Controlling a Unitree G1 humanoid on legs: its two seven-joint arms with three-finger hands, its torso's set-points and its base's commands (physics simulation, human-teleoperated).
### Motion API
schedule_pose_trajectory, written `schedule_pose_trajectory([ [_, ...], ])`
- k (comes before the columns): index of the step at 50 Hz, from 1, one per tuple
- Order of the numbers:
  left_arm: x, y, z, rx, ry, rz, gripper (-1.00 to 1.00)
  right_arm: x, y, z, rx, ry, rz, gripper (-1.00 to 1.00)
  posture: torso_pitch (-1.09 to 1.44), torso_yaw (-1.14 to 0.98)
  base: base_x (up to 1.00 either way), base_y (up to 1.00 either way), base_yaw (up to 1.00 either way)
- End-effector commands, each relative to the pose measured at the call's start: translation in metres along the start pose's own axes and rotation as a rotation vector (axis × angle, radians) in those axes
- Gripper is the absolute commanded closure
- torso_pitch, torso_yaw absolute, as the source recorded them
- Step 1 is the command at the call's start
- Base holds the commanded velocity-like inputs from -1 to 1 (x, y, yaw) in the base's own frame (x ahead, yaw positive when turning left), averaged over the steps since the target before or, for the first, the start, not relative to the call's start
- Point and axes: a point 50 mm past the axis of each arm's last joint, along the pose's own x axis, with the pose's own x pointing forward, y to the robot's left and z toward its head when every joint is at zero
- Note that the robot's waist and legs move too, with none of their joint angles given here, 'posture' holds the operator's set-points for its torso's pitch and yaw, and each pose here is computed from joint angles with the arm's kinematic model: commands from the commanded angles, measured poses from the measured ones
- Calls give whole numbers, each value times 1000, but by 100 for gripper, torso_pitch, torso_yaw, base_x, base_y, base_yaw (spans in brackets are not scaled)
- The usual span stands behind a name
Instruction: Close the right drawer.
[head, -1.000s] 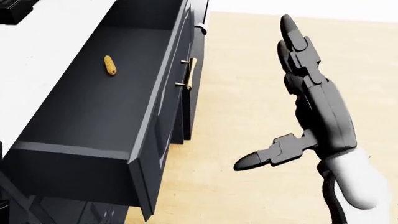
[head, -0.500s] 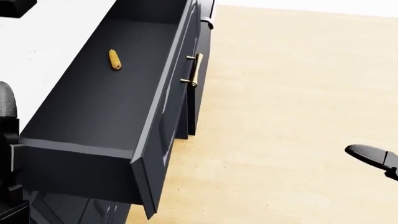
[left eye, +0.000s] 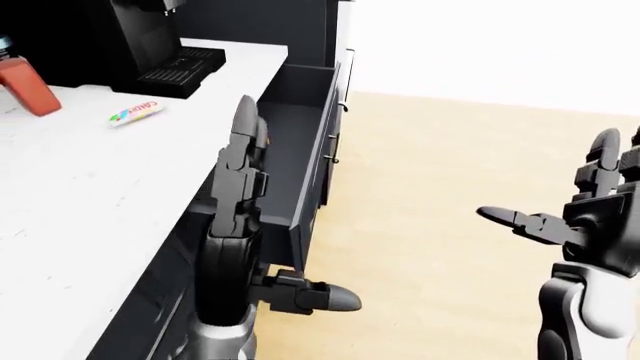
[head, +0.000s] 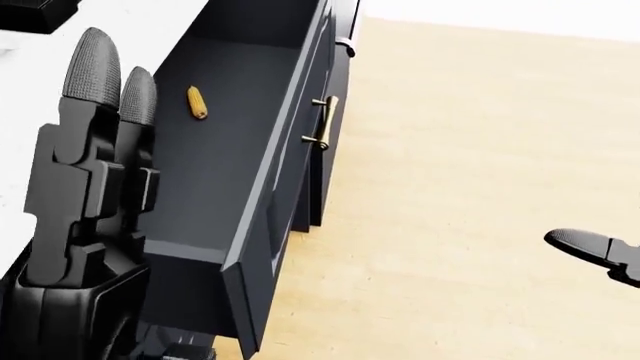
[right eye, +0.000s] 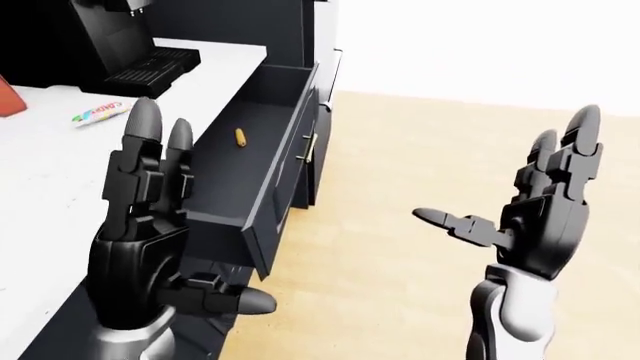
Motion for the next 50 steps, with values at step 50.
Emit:
schedule_pose_trajectory([
  [50, 6, -104, -47, -98, 43, -297, -100, 4, 10, 0, 28, -43, 46, -100, 0, 0, 0, 0, 0],
])
